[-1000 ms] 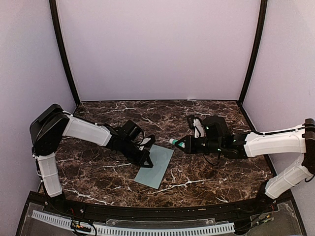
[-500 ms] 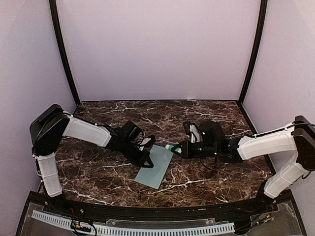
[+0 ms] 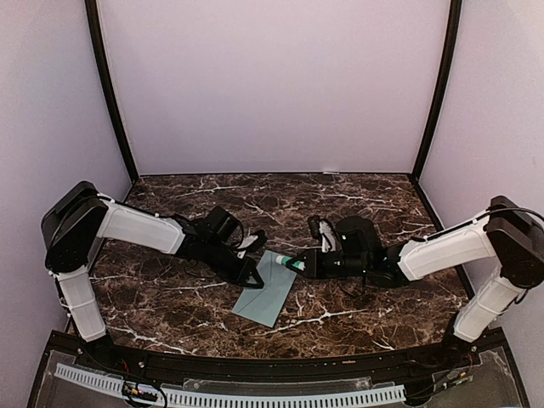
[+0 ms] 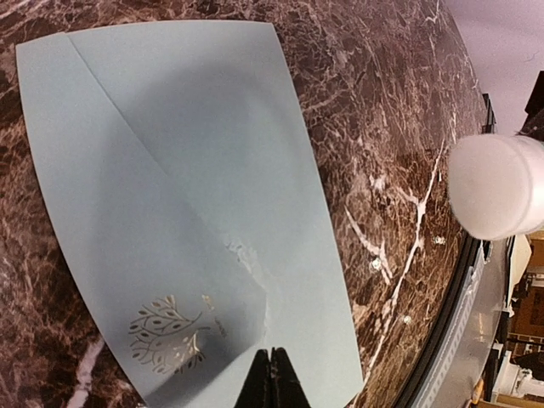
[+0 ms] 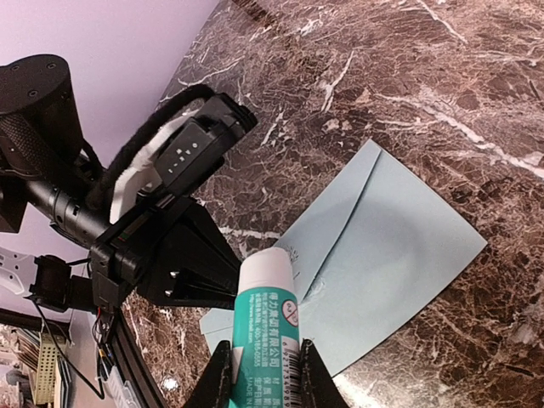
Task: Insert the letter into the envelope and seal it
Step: Seal the envelope flap on the envelope.
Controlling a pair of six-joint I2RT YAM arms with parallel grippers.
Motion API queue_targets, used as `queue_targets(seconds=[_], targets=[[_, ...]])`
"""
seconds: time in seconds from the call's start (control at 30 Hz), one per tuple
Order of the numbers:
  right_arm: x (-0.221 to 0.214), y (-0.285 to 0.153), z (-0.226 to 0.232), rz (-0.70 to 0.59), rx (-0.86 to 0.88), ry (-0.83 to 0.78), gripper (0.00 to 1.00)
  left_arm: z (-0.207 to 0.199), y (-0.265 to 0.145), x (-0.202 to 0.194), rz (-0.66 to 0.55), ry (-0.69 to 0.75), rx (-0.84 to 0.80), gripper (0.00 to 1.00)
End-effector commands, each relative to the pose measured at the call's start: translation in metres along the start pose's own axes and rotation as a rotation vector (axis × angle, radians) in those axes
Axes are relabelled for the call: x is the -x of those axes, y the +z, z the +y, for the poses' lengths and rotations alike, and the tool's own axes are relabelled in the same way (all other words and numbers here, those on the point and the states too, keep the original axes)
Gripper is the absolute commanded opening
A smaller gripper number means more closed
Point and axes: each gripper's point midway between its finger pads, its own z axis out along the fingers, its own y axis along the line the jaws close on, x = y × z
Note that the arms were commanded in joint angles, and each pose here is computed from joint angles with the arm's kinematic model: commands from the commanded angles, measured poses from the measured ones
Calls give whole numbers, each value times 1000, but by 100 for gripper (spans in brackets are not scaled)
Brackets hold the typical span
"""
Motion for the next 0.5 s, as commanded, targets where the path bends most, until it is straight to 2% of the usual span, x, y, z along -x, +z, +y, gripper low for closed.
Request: queue_targets(seconds=[0.0, 0.47], targets=[[1, 11, 13, -9, 57, -4, 10, -7, -5, -13, 21, -11, -29, 2], [-7, 35, 26, 18, 129, 5, 10, 15, 9, -43, 83, -91, 2, 1]])
